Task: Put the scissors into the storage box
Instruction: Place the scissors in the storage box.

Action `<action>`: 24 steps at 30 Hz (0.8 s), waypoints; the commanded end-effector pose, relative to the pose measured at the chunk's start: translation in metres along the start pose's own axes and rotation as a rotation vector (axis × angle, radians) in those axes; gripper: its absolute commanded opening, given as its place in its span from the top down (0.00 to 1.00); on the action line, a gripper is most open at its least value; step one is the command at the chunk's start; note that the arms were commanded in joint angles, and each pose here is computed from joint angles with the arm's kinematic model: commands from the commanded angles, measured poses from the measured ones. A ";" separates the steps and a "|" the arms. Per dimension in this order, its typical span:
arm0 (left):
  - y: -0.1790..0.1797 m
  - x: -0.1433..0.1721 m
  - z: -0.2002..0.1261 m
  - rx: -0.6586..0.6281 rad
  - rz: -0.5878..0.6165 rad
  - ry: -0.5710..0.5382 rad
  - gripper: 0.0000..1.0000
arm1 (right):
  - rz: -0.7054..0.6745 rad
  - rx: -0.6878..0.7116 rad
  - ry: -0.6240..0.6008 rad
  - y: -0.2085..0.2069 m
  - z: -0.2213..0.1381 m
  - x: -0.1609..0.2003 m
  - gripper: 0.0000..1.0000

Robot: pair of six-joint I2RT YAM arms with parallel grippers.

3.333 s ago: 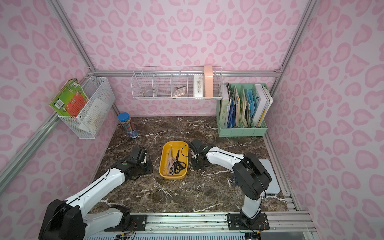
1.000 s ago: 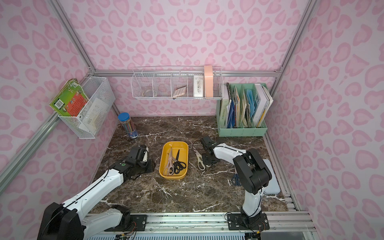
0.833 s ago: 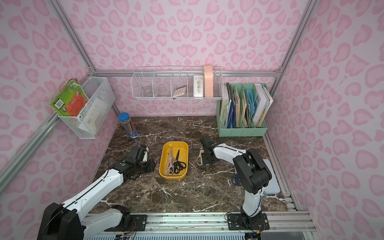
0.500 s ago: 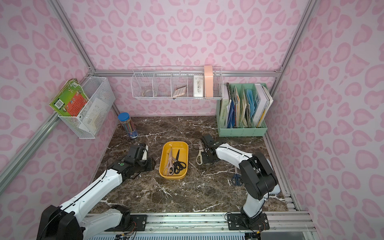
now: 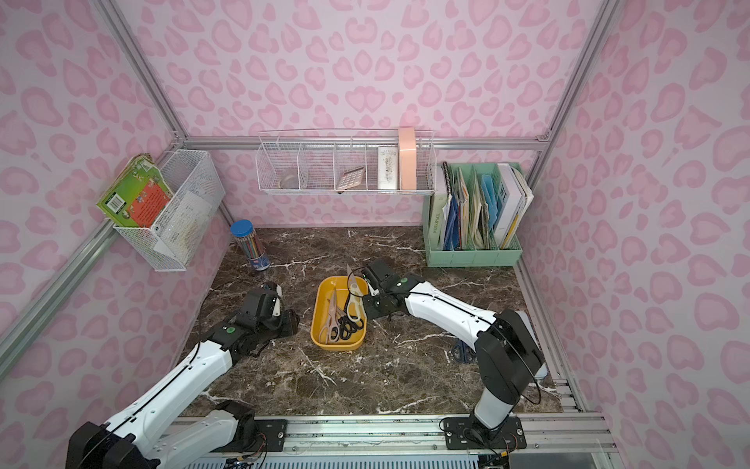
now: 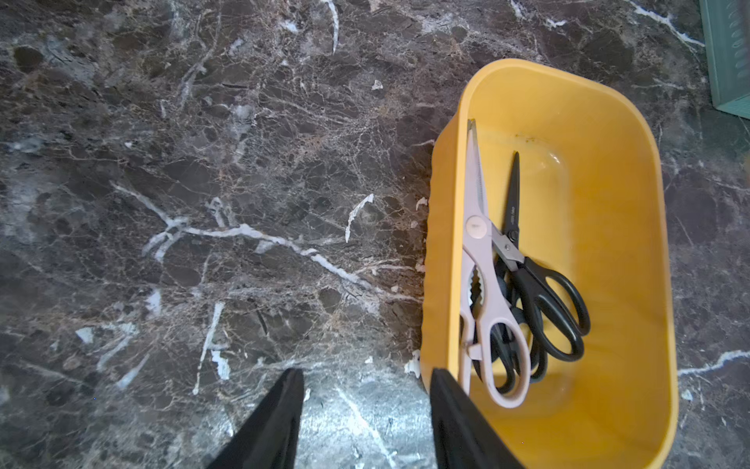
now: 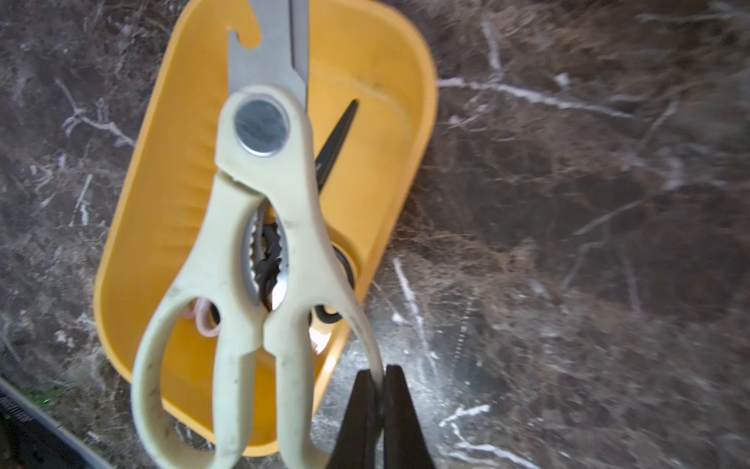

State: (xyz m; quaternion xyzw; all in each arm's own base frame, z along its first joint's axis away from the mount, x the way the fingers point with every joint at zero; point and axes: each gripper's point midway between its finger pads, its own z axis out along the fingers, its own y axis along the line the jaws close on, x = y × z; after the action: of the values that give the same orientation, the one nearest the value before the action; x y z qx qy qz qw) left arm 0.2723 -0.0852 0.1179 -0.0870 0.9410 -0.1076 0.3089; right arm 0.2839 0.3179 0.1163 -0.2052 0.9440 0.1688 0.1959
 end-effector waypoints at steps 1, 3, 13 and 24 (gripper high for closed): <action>0.003 0.001 0.001 -0.017 -0.014 0.005 0.45 | 0.042 -0.097 0.024 0.025 0.015 0.004 1.00; 0.003 0.001 0.002 -0.018 -0.011 0.008 0.45 | 0.036 -0.120 0.040 0.031 0.025 0.009 1.00; 0.006 0.007 0.006 -0.032 -0.009 0.031 0.45 | 0.011 -0.107 0.111 0.034 0.052 0.025 0.79; -0.012 -0.009 -0.008 0.029 0.049 0.019 0.43 | 0.055 -0.024 -0.099 -0.002 -0.024 -0.016 0.52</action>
State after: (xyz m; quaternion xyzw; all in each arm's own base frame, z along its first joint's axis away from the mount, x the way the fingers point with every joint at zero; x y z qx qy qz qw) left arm 0.2750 -0.0861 0.1208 -0.0843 0.9443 -0.1029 0.3010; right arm 0.2820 0.3431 0.1334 -0.1975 0.9310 0.2257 0.2081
